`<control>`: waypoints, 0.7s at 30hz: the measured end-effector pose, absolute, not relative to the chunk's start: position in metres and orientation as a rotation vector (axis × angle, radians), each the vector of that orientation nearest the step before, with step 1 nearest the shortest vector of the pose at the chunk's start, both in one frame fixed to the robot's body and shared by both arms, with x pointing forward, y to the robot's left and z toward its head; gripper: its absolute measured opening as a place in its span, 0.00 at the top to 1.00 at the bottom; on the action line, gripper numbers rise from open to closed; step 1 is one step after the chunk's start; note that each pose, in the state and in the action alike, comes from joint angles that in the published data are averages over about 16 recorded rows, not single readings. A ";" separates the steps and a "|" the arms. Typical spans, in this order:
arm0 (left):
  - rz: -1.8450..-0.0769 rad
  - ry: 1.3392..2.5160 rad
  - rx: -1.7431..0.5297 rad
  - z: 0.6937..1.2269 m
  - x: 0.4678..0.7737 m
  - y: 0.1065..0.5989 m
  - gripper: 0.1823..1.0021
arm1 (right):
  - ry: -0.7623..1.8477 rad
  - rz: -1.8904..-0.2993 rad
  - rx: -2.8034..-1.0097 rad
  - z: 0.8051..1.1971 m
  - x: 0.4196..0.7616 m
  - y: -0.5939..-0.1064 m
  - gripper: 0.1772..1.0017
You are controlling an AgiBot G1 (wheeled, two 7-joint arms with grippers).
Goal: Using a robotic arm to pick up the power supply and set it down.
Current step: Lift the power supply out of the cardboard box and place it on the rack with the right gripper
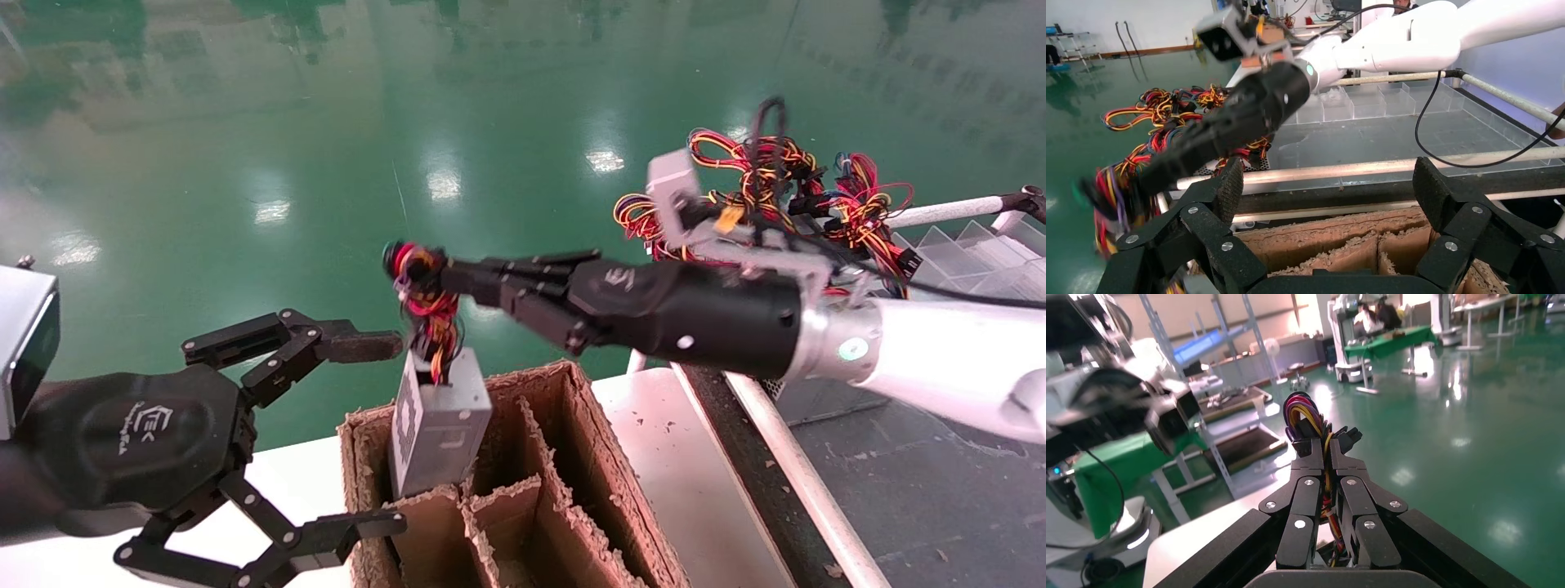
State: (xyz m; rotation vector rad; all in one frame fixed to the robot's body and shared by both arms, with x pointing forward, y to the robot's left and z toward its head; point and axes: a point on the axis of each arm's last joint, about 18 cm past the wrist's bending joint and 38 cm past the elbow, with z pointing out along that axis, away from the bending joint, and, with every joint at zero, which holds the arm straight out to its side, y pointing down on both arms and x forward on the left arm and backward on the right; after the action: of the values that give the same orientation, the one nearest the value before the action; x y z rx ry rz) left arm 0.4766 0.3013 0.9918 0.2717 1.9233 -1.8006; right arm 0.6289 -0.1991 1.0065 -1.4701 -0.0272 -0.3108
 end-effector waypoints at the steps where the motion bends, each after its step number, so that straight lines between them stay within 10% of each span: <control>1: -1.801 1.923 0.272 0.992 0.477 0.301 0.00 | -0.032 -0.316 -1.463 1.010 0.627 -0.202 0.96; 21: -1.801 1.923 0.272 0.992 0.477 0.301 0.00 | -0.058 -0.467 -1.343 1.079 0.590 -0.282 0.96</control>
State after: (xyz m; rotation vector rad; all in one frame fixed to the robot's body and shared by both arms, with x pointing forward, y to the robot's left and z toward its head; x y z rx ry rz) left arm 0.4766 0.3013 0.9918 0.2717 1.9233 -1.8006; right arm 0.5898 -0.2824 1.0795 -1.3431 -0.0578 -0.4666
